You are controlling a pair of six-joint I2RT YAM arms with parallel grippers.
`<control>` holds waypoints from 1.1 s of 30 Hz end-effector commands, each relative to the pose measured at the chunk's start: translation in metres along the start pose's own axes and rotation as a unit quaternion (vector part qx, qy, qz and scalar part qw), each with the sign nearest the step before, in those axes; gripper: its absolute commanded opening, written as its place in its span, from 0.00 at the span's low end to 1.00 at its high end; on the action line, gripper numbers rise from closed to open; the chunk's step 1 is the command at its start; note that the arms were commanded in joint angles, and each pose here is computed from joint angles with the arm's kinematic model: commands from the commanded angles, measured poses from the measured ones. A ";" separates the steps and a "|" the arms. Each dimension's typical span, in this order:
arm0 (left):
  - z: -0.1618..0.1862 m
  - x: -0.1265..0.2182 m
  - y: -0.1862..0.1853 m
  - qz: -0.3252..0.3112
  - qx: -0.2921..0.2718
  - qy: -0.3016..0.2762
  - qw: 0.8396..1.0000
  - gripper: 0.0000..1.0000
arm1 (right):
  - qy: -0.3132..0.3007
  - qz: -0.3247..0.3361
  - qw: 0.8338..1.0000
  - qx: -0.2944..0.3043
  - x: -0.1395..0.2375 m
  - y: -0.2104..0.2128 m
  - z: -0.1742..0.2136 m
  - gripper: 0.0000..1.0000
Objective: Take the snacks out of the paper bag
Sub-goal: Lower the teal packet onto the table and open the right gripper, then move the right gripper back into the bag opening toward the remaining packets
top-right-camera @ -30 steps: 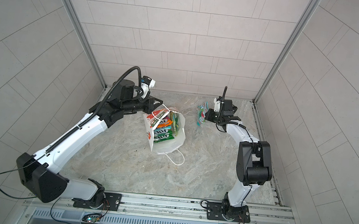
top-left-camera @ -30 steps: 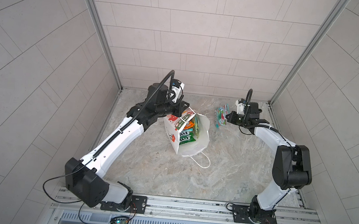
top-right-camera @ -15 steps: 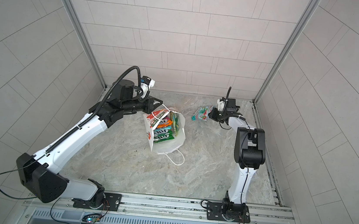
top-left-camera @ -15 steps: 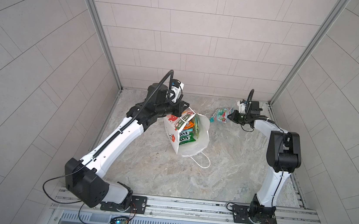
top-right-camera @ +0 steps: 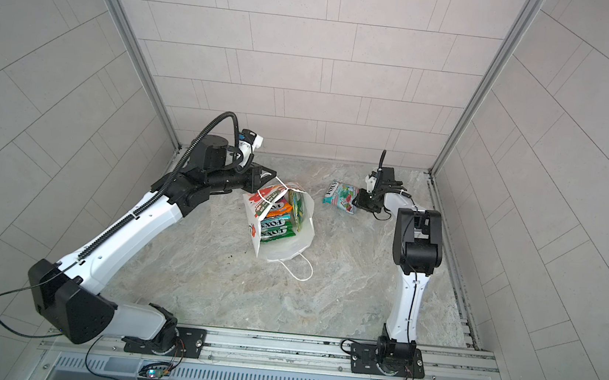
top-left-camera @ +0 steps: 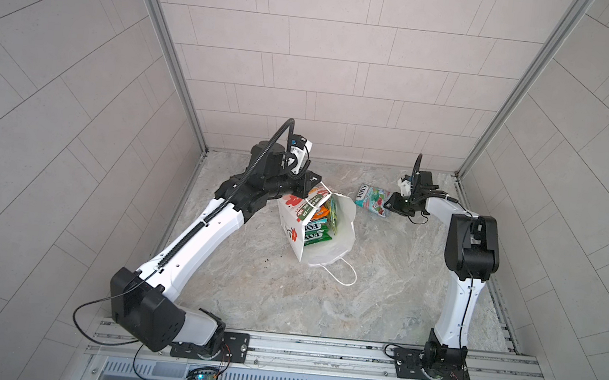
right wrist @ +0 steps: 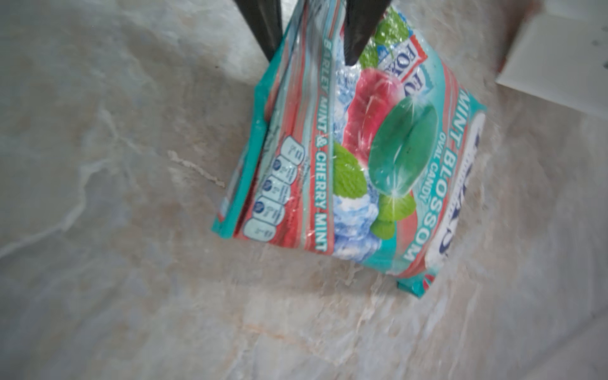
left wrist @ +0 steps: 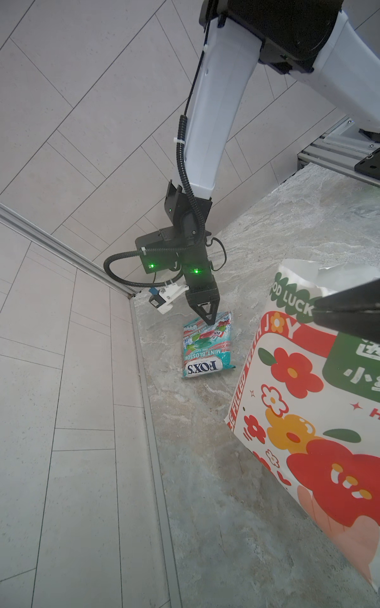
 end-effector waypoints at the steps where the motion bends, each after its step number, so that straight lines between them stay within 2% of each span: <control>1: -0.004 -0.002 0.001 0.004 -0.001 -0.009 1.000 0.00 | 0.005 0.054 0.998 0.011 0.022 -0.007 -0.002 0.44; 7: -0.004 -0.002 0.002 0.003 0.000 -0.009 1.000 0.00 | -0.070 0.072 0.995 0.009 0.069 0.006 -0.003 0.50; 11: -0.004 -0.003 0.003 0.002 0.001 -0.008 1.000 0.00 | -0.114 0.045 0.992 0.020 0.105 0.033 0.003 0.50; 18: -0.004 -0.002 0.004 -0.002 -0.003 -0.011 1.000 0.00 | -0.136 -0.023 0.989 0.061 0.154 0.098 0.038 0.50; 24: -0.003 -0.004 0.005 -0.002 -0.001 -0.008 1.000 0.00 | -0.193 -0.024 0.973 0.127 0.199 0.147 0.068 0.50; 28: -0.002 -0.005 0.006 -0.005 -0.002 -0.007 1.000 0.00 | -0.244 -0.068 0.954 0.162 0.232 0.183 0.085 0.52; 33: -0.002 -0.006 0.008 -0.007 -0.001 -0.006 1.000 0.00 | -0.250 -0.108 0.942 0.198 0.245 0.217 0.102 0.53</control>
Point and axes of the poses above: each gripper's point midway between its finger pads, its own x axis back along the fingers, its own y axis along the line the jaws close on, z = x × y, the point moved 3 cm from there along x, back along the fingers, and after that the axes turned 13 degrees about x, right-handed, at the moved point
